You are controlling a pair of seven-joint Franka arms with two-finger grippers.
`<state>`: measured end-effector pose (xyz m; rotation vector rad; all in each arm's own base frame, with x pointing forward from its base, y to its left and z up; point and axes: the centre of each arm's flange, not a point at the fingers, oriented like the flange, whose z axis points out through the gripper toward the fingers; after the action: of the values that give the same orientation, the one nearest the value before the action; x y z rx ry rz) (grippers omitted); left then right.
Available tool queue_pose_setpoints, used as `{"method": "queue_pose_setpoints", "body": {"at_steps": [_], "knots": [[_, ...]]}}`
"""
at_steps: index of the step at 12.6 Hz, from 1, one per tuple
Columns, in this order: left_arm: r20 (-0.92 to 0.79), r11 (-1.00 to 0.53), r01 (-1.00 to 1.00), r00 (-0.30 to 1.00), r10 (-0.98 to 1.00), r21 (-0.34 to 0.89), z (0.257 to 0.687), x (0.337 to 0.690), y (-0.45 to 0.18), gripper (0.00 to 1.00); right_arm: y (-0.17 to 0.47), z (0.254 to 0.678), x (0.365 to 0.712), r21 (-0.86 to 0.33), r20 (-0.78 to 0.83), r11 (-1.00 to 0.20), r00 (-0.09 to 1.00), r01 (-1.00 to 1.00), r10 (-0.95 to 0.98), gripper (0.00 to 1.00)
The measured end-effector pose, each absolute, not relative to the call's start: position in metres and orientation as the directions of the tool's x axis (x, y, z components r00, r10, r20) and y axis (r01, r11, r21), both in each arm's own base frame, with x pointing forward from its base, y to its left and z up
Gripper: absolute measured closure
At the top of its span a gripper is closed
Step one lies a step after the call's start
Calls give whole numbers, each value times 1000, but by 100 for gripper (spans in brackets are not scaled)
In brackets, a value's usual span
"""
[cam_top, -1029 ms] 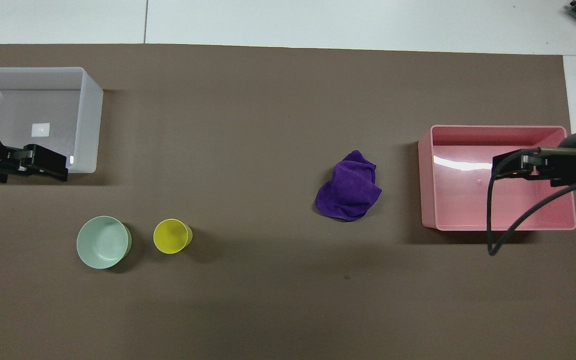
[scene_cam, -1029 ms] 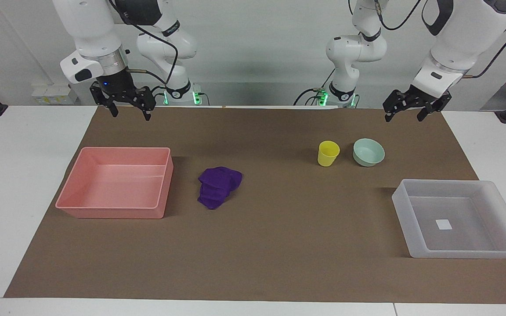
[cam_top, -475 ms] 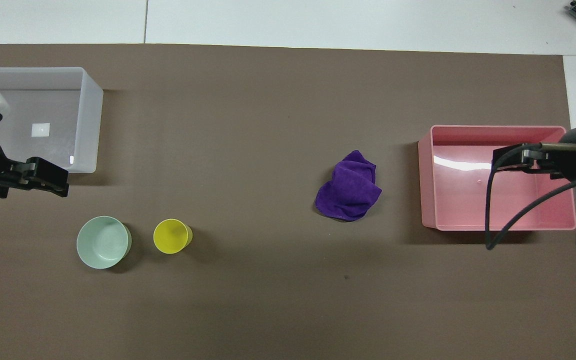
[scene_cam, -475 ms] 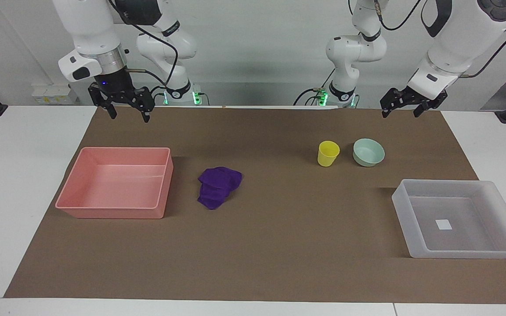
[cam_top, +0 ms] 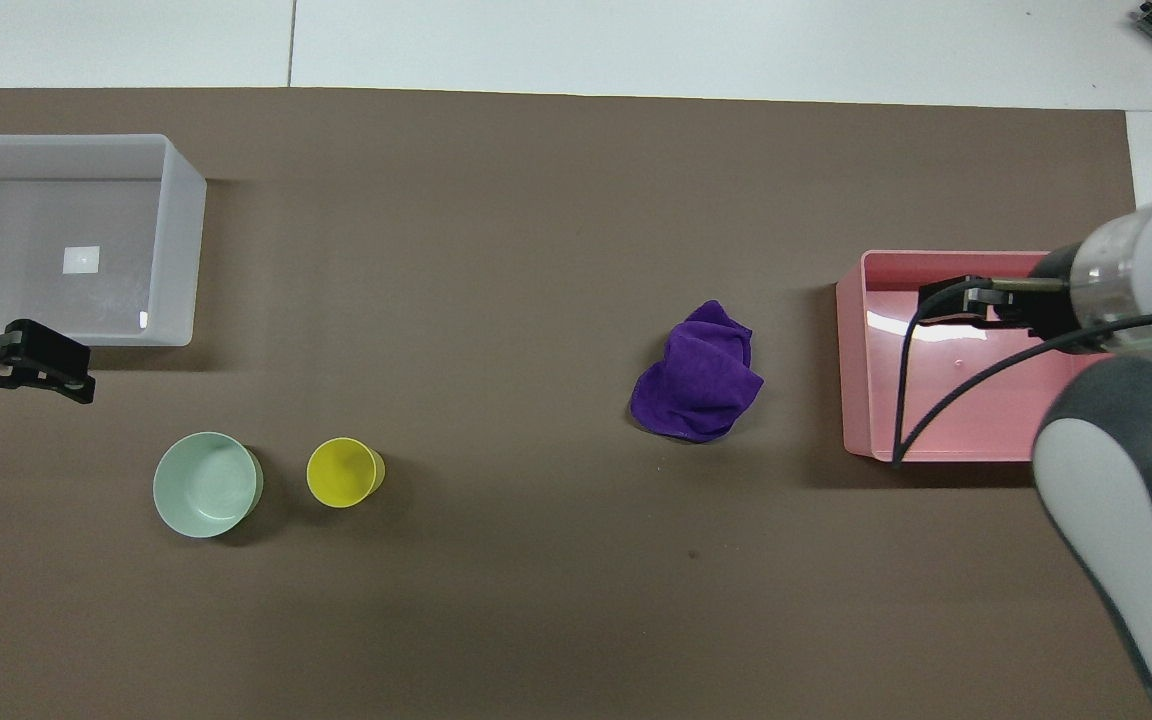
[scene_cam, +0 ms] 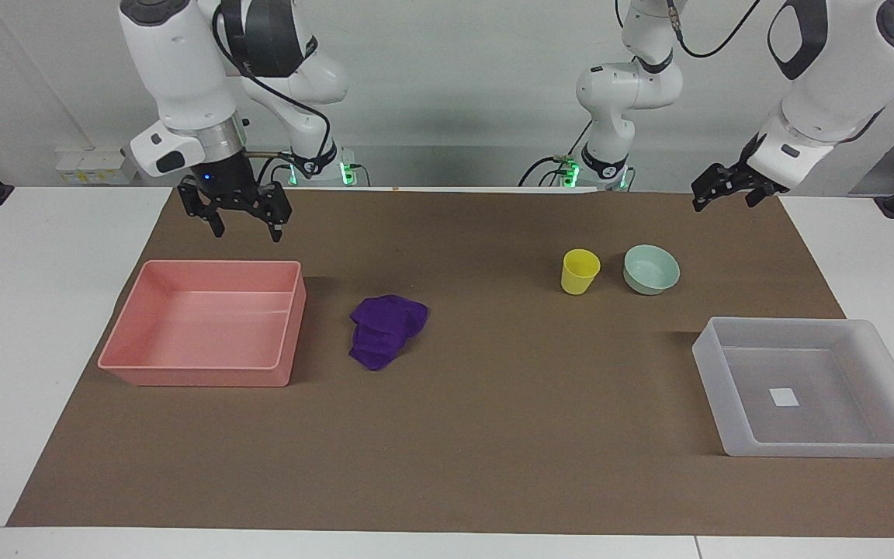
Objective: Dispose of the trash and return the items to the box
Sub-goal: 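Reach the right gripper to the purple cloth while the left gripper reaches the bowl, then grasp the purple cloth with the right gripper while the left gripper lifts the bowl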
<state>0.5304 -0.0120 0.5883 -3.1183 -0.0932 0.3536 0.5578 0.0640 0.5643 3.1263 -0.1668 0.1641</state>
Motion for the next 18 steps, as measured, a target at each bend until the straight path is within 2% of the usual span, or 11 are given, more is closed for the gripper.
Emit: {"method": "queue_pose_setpoints", "body": {"at_steps": [2,5,8,11,14,18], "knots": [[-236,-997,72,969,73,-9,559,533,-5,0,90,532,563,-9,117,-996,989,-91,-92,0],[-211,-994,106,972,105,-6,479,533,23,0,132,487,572,-32,141,-996,986,-83,-86,0],[-267,-997,67,962,58,24,404,496,68,0,167,439,581,-41,136,-999,990,-29,-34,0],[-299,-996,61,954,37,69,371,471,84,0,214,386,575,-48,175,-997,983,60,51,0],[-278,-995,59,960,34,83,339,459,72,0,217,339,554,-43,191,-995,978,93,84,0],[-295,-995,54,955,26,88,316,447,64,50,220,304,529,-35,179,-989,974,146,137,0]]}}
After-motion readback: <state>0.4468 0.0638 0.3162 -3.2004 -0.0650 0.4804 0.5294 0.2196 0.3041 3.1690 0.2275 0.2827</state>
